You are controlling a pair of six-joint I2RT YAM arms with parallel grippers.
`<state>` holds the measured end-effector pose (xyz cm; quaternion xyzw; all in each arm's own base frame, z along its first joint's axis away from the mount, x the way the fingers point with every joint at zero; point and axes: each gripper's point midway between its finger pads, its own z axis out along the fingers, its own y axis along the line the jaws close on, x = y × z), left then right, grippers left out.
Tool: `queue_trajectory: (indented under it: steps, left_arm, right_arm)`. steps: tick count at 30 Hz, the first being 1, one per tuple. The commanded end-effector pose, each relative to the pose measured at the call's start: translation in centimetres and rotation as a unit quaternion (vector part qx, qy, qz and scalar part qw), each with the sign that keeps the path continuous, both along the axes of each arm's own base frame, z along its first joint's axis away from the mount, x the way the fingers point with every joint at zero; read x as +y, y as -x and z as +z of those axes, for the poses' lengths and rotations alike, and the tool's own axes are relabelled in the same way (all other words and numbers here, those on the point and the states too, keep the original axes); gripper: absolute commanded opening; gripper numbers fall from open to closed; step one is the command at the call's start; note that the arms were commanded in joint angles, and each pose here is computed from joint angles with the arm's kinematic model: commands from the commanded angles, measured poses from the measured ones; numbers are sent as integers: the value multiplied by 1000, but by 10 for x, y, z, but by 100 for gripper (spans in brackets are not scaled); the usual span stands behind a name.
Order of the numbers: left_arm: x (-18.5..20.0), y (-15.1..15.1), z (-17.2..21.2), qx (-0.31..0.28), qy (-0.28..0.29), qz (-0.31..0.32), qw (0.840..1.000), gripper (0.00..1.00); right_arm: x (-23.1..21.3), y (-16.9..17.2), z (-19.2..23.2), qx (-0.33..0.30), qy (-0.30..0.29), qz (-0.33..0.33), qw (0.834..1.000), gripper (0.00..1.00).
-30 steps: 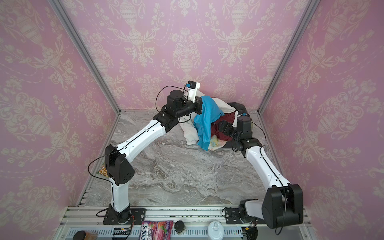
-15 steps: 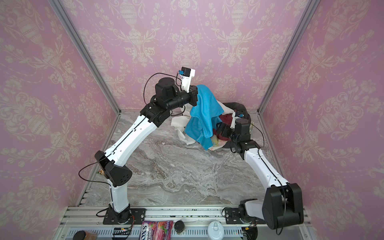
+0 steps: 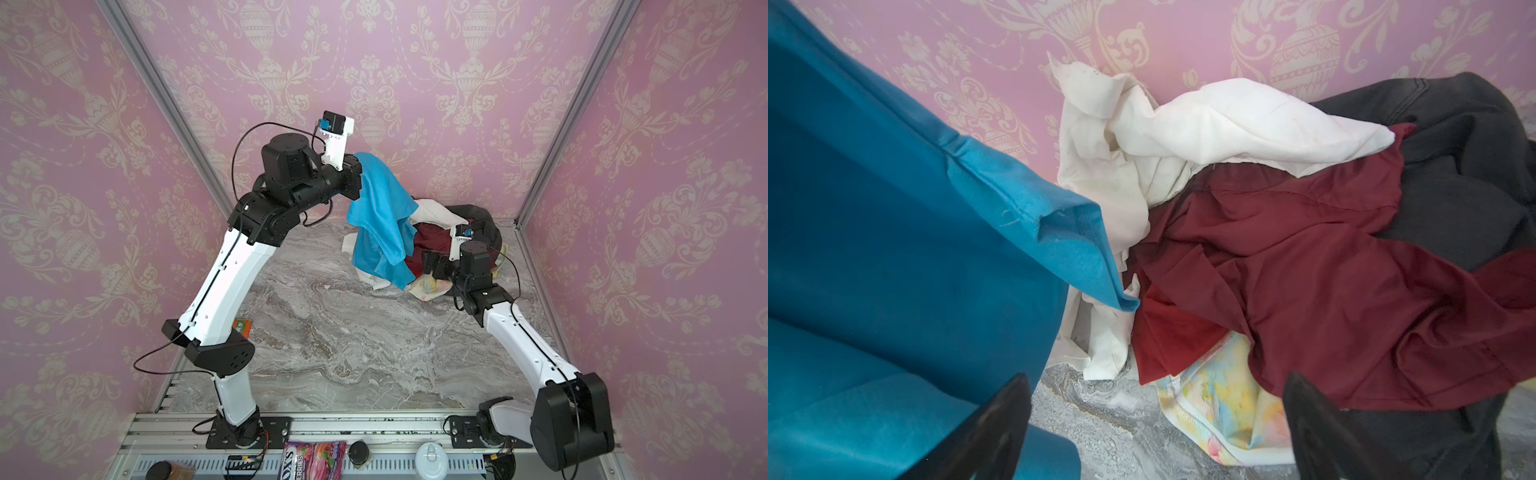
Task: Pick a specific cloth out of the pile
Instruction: 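Pull the teal cloth away with the left gripper while the right releases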
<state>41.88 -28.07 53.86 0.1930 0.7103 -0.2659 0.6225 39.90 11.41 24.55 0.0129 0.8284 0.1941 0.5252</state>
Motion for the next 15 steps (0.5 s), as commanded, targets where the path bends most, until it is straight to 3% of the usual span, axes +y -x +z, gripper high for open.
queue_trajectory:
  steps: [1,9,15]
  left_arm:
    - [58,0,16,5,6,61,998,0]
    - [132,-27,-11,56,-12,140,989,0]
    - [184,-53,-44,100,-11,185,978,0]
  right_arm:
    - [15,6,14,-38,31,26,998,95]
    - [85,36,39,-114,61,160,979,96]
    - [121,54,47,-138,59,212,966,97]
